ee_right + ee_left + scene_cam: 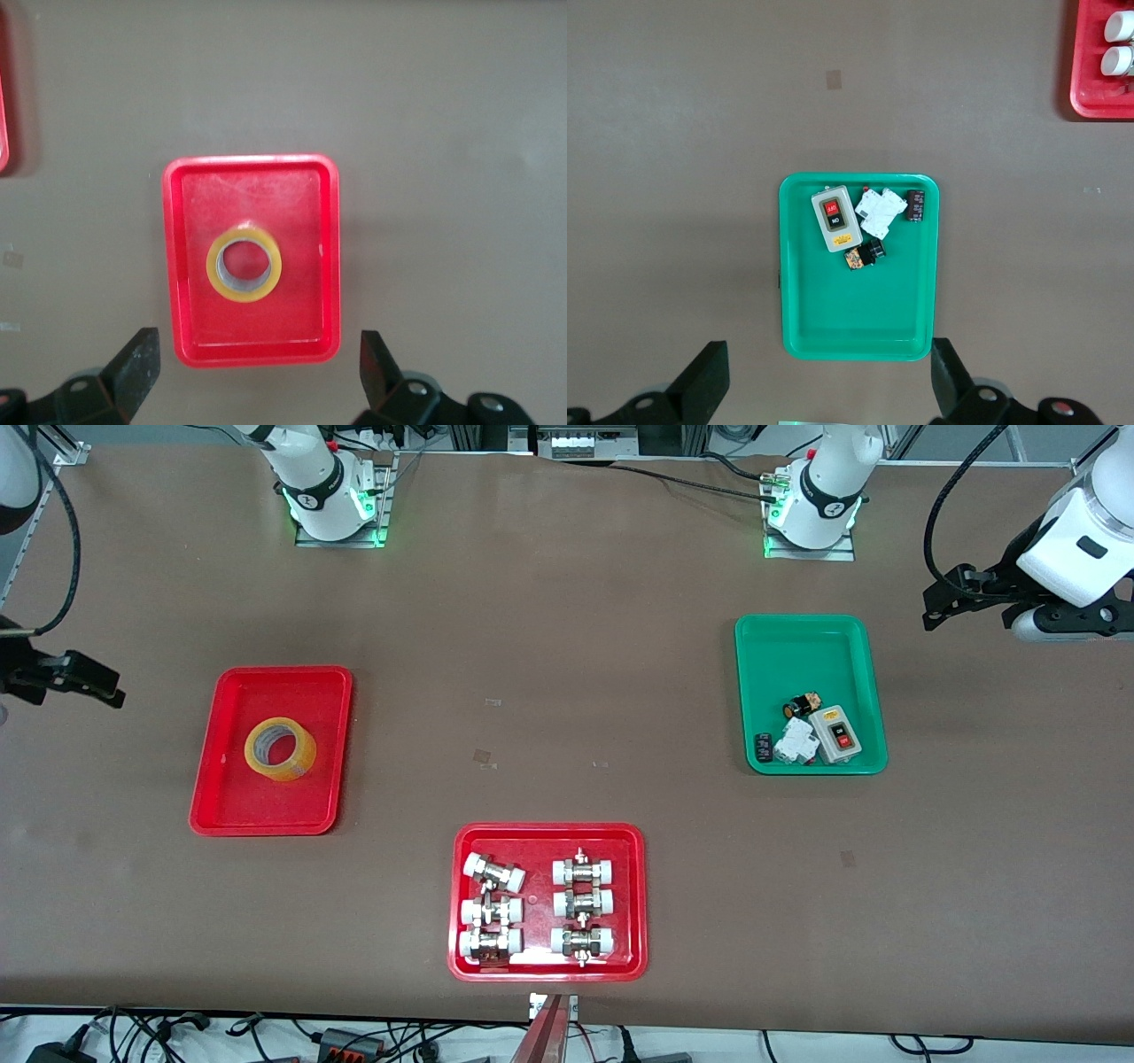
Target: Left arm passes tape to right arm into tray
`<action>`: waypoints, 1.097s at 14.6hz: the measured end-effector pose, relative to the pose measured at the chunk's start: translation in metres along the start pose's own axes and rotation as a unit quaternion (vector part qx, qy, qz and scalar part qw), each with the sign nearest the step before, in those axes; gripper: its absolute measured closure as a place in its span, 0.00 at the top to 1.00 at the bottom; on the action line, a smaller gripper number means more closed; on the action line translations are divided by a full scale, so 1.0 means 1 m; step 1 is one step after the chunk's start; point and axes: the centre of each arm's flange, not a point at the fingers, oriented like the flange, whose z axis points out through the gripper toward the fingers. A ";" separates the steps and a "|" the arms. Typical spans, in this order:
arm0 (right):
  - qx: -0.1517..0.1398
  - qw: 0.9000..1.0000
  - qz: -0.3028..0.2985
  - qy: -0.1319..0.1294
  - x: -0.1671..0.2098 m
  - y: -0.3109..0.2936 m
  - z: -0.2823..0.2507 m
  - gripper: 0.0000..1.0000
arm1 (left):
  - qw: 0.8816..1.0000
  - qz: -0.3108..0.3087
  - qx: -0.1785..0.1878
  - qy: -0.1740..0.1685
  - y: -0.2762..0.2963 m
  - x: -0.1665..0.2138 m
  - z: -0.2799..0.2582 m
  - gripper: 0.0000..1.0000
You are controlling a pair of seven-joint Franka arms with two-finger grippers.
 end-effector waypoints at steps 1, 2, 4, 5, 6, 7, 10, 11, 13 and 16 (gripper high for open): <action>0.000 1.000 0.000 -0.003 -0.010 -0.001 0.002 1.00 | 1.000 0.000 0.000 0.000 0.000 0.000 0.000 1.00; 0.000 1.000 -0.001 -0.004 -0.018 -0.001 0.003 1.00 | 1.000 0.000 0.000 0.000 0.000 0.000 0.000 1.00; 0.000 1.000 -0.001 -0.004 -0.029 -0.002 0.006 1.00 | 1.000 0.000 0.000 0.000 0.000 0.000 0.000 1.00; 0.000 1.000 -0.001 -0.002 -0.031 -0.003 0.007 1.00 | 1.000 0.000 0.000 0.000 0.000 0.000 0.000 1.00; 0.001 1.000 -0.001 -0.002 -0.032 -0.003 0.008 1.00 | 1.000 0.000 0.000 0.000 0.000 0.000 0.000 1.00; 0.001 1.000 -0.001 -0.003 -0.032 -0.003 0.009 1.00 | 1.000 0.000 0.000 0.000 0.000 0.000 0.000 1.00; 0.004 1.000 -0.001 -0.001 -0.032 -0.004 0.008 1.00 | 1.000 -0.001 0.000 0.000 0.000 0.000 0.000 1.00; 0.005 1.000 -0.002 -0.003 -0.033 -0.005 0.008 1.00 | 1.000 -0.001 0.000 0.000 0.000 0.000 0.000 1.00; 0.005 1.000 -0.002 -0.003 -0.033 -0.006 0.007 1.00 | 1.000 -0.001 0.000 0.000 0.000 0.000 0.000 1.00; 0.011 1.000 -0.001 -0.001 -0.033 -0.007 0.005 1.00 | 1.000 -0.001 0.000 0.000 0.000 0.000 0.000 1.00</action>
